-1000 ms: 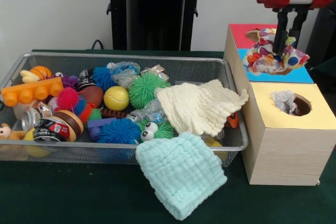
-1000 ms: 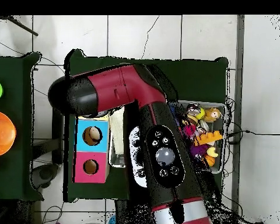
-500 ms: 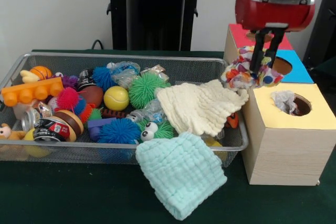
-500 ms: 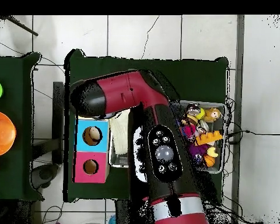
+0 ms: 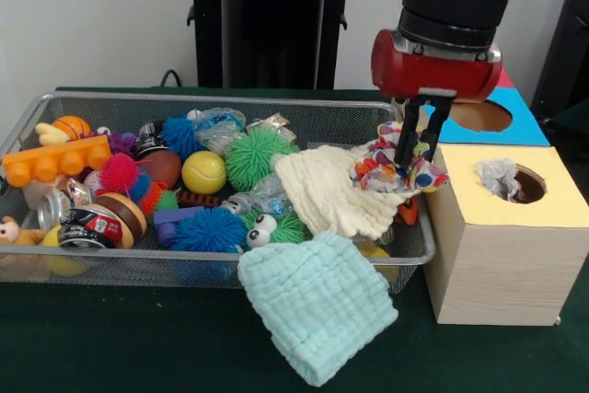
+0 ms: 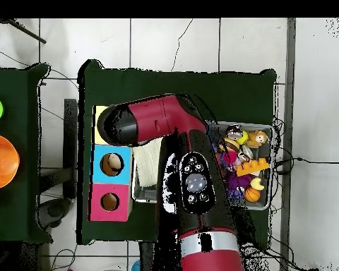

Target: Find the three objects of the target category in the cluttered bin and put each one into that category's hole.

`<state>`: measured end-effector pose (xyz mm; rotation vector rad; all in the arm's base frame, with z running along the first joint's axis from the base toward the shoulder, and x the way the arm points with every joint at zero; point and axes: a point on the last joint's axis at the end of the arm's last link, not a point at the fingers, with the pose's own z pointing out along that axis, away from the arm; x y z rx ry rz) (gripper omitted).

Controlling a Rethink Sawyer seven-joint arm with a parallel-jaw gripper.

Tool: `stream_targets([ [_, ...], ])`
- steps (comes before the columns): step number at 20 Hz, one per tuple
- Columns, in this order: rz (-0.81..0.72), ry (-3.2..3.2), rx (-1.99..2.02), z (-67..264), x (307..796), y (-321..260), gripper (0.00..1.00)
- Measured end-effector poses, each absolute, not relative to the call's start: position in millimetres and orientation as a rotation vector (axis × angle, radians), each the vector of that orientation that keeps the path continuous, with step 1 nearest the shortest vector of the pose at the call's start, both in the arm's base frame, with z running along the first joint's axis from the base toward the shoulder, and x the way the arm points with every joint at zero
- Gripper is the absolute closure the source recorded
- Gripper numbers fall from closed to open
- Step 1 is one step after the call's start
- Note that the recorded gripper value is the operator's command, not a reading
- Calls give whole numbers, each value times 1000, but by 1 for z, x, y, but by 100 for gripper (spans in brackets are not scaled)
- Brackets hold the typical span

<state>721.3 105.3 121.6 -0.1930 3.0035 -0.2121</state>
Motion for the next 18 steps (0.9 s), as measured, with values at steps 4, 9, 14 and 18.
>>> stream_targets([
  [4, -246, 3027, -197, 106, 709, 127, 100],
  [9, -243, 3046, -160, 99, 697, 158, 100],
  [14, -240, 3048, -130, 101, 692, 177, 100],
  [18, -245, 3048, -86, 105, 689, 184, 100],
])
